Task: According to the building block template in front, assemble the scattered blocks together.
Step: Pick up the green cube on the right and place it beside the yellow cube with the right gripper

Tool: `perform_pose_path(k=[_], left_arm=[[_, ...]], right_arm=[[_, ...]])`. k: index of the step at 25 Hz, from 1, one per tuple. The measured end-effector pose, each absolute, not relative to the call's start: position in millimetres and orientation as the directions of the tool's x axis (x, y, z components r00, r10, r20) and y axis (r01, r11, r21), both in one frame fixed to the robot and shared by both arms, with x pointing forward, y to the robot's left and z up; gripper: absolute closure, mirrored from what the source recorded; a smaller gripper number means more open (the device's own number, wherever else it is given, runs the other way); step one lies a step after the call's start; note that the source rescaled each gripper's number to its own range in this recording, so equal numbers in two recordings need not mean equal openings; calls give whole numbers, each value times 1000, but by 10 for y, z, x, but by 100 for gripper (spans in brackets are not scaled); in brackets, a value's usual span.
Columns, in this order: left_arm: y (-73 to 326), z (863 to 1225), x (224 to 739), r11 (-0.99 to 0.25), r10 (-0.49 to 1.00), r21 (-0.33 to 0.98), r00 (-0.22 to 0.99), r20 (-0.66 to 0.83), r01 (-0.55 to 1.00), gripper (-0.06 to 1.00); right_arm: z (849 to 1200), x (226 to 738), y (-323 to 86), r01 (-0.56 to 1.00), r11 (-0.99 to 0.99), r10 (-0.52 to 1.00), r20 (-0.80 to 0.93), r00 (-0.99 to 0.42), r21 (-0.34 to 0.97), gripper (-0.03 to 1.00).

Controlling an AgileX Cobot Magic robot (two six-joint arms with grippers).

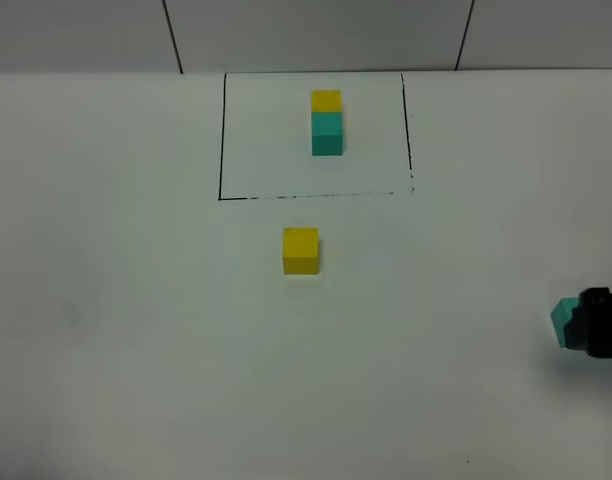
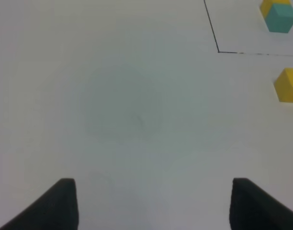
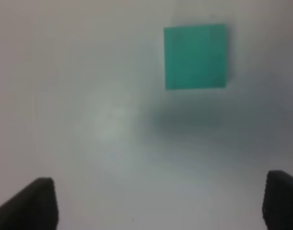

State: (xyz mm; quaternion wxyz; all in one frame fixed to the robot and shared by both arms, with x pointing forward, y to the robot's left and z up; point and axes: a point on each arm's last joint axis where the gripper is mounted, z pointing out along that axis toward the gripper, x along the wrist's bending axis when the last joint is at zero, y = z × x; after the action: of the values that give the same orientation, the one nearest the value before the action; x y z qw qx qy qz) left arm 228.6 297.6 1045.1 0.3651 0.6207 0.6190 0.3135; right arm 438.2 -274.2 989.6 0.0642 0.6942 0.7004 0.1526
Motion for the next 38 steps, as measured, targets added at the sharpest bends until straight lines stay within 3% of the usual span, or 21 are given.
perform_pose_path(k=[9,22,27,31,34,38], left_arm=[[2976,10451,2286,33,997,841,37,-63,539,53],[2976,10451,2286,33,997,841,37,-63,539,53],[2976,10451,2286,33,997,841,37,-63,539,53],[2976,10451,2286,33,997,841,37,-63,539,53],[2976,10451,2286,33,997,841,37,-63,539,53],[2976,10451,2286,33,997,841,37,-63,539,53]], right_arm=[[9508,4845,-2719,974,-1,994,103,-23,228,21],[9169,4998,-2730,978,35,996,69,-50,206,22],[9066,5026,-2731,981,35,997,66,-48,189,27],[8995,5034,-2731,985,35,997,64,-47,168,37],[8985,5036,-2731,986,34,997,64,-45,166,52],[8985,5036,-2733,985,36,997,62,-47,166,90]])
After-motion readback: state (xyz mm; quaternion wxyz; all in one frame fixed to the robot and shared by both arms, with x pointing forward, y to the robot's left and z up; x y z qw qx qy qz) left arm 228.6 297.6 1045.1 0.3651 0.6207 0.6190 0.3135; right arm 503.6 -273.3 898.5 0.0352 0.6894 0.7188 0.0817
